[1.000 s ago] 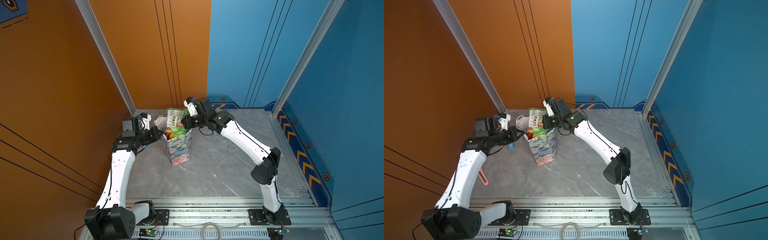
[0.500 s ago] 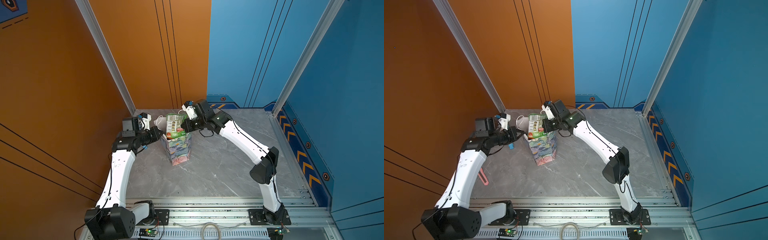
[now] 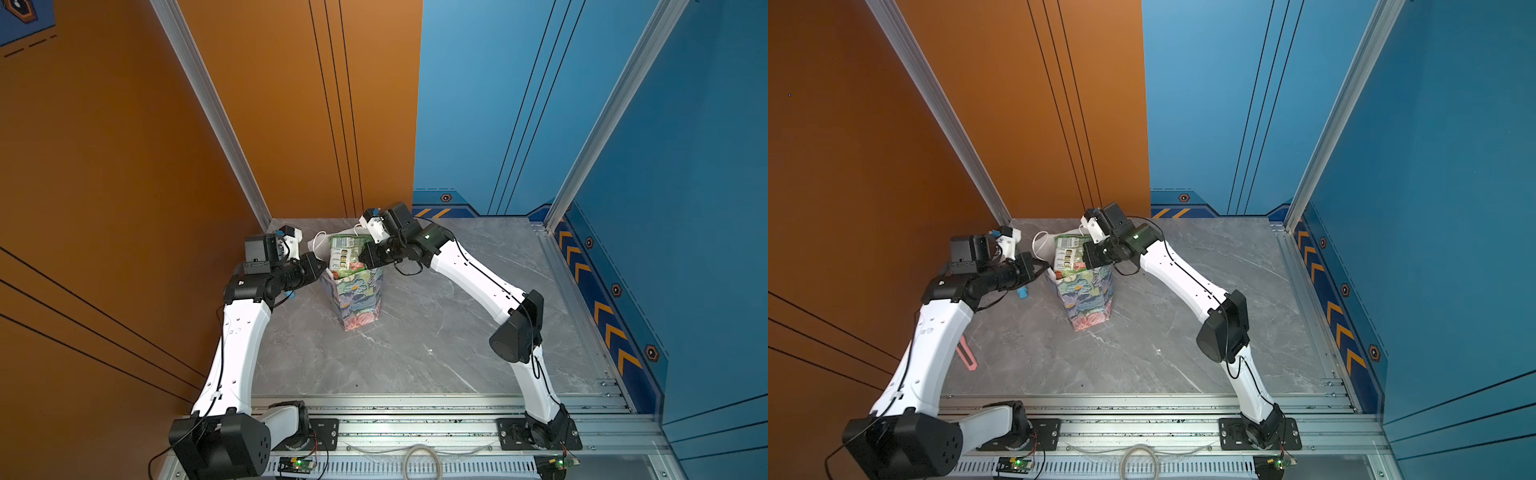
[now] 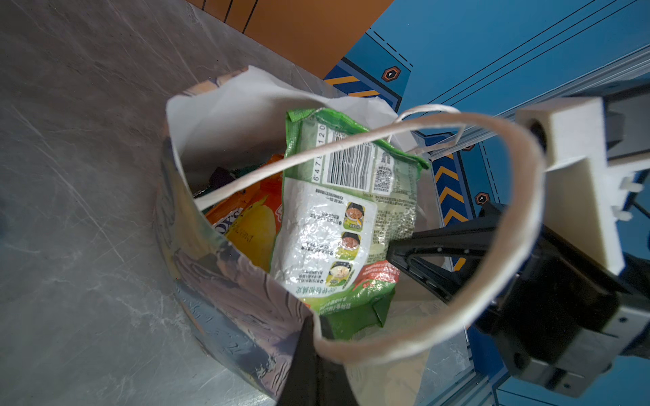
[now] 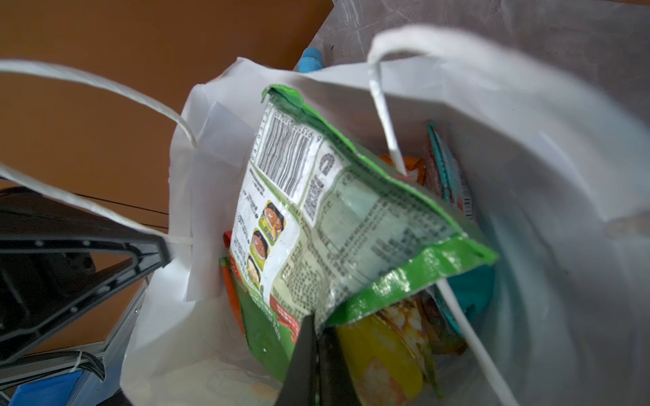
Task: Place the snacks into the paper bag
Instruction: 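Push the green pack down into the paper bag and open the right gripper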
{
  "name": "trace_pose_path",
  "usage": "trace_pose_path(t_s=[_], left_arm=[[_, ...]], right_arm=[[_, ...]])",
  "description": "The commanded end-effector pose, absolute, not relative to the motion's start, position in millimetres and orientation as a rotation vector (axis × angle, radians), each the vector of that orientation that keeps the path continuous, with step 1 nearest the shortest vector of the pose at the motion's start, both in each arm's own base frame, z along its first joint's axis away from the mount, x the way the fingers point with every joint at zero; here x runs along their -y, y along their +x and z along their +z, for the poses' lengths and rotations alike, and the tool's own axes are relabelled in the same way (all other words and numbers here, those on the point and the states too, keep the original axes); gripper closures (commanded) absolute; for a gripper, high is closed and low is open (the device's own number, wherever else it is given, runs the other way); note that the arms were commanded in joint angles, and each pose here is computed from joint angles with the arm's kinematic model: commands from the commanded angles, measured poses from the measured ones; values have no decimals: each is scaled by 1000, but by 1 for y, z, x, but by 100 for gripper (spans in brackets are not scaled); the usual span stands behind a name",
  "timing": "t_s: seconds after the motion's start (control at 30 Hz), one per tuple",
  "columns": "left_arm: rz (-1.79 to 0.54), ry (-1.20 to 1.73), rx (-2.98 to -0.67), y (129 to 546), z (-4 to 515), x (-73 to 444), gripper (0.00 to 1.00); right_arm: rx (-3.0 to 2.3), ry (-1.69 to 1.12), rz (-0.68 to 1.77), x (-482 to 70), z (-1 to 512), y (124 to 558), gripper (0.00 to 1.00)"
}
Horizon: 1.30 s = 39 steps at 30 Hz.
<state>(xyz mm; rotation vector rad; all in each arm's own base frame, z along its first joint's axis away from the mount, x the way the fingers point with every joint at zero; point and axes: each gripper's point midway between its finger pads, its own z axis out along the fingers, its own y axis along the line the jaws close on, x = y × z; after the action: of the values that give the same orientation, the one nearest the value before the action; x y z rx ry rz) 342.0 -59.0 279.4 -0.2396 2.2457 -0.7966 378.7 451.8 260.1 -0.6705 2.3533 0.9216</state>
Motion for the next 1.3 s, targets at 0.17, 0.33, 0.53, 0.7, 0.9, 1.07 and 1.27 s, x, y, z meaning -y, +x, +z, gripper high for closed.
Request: trace_pose_path(t_s=[0.17,0.33,0.53,0.7,0.9,1.07,1.27], left_arm=[[-821,-220,-2226,345,288,62,100],[-821,-216,-2223,345,289,62,100],[-823,-215,-2226,344,288,63,100],[-820,-212,-2227,343,287,62,100],[-820,-216,-2227,344,287,62,100],[-821,-216,-2228,343,286,62,100],[-820,-220,-2228,343,287,62,100]], right_arm=[[-2338,-779,765,-453,257,362,100],[-2213,-842,627,-453,287,349,100],[-2118,-918,568,-462,308,328,100],[-2126,-930,610,-466,307,321,100],[-2231,-856,700,-465,284,337,100],[-2318,-782,768,-463,260,359,100],[-2429,-644,849,-454,231,389,82]])
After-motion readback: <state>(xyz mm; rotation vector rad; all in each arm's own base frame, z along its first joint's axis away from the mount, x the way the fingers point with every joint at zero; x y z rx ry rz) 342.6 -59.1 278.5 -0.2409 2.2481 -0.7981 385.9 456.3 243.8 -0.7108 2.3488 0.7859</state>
